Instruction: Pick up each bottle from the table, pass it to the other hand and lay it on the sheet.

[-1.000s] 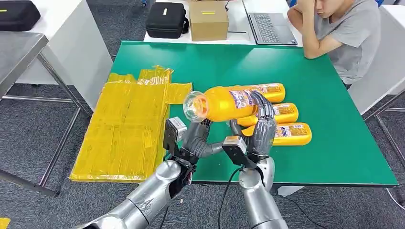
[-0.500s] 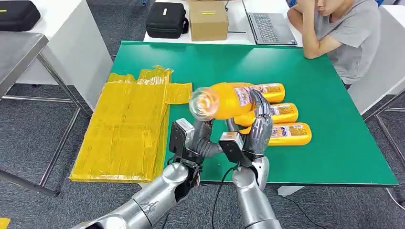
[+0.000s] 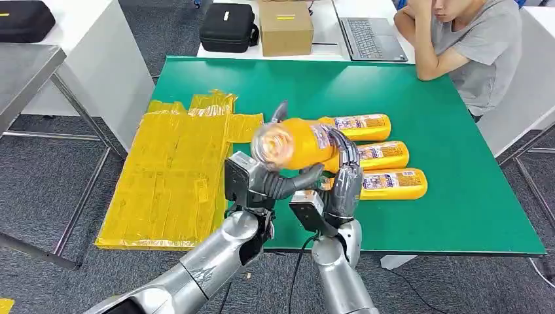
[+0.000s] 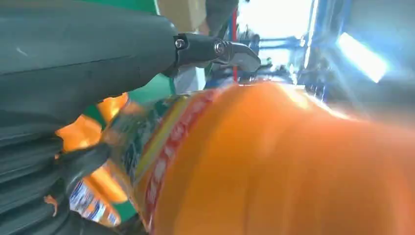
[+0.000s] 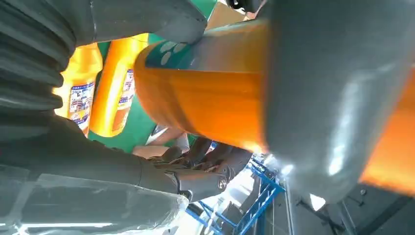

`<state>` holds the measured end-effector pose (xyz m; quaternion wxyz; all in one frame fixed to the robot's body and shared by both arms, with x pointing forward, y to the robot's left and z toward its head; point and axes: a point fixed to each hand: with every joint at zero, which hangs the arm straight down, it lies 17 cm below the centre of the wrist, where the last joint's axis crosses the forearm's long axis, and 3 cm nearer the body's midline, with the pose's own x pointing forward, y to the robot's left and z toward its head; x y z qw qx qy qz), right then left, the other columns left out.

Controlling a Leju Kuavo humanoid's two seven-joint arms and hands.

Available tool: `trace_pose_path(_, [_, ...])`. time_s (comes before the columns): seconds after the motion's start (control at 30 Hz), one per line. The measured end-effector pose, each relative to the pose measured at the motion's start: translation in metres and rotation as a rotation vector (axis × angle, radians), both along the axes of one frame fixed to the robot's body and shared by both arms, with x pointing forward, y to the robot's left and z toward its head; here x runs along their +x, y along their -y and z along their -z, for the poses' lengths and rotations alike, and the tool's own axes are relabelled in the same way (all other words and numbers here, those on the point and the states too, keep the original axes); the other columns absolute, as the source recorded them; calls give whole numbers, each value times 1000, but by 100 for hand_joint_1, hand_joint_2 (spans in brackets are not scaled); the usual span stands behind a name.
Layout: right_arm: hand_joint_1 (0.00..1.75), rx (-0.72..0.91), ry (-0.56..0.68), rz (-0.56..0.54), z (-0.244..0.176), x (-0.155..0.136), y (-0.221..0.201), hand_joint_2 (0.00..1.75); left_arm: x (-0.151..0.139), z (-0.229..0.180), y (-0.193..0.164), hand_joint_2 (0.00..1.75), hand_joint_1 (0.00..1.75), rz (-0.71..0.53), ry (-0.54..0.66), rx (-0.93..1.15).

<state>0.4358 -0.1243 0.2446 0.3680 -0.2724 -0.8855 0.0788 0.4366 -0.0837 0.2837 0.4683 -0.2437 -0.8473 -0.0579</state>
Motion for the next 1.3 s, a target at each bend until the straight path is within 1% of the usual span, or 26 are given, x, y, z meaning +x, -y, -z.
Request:
trace_pose_path(0.13, [175,17,-9,-29,4,-6,-9,175,6,-4,-11,175,0,-50,16,2])
trace_pose_path(0.33, [175,-32,12,-45,1,-17,-20,175,10,-1,-18,175,0,-46,-15,-35])
trace_pose_path(0.37, [175,-35,13,-48,1,-17,-22,175,11,0,-19,175,161,-47,-23,-43])
trace_pose_path(0.4, [175,-38,14,-50,1,-18,-23,175,12,0,-20,175,175,-48,-33,-53])
trace_pose_path(0.53, [175,-38,12,-57,2,-20,-26,175,11,1,-17,175,175,-20,-66,-86])
trace_pose_path(0.77, [175,-50,14,-50,2,-20,-24,175,4,-1,-8,175,175,39,-72,-105])
trace_pose_path(0.97, [175,-86,21,-38,3,-20,-23,175,3,1,-1,175,175,118,-135,-153])
trace_pose_path(1.27, [175,-110,22,-24,4,-19,-20,175,6,3,2,175,175,170,-207,-200])
trace_pose_path(1.3, [126,-121,24,-21,4,-19,-19,175,7,4,2,175,175,175,-218,-209])
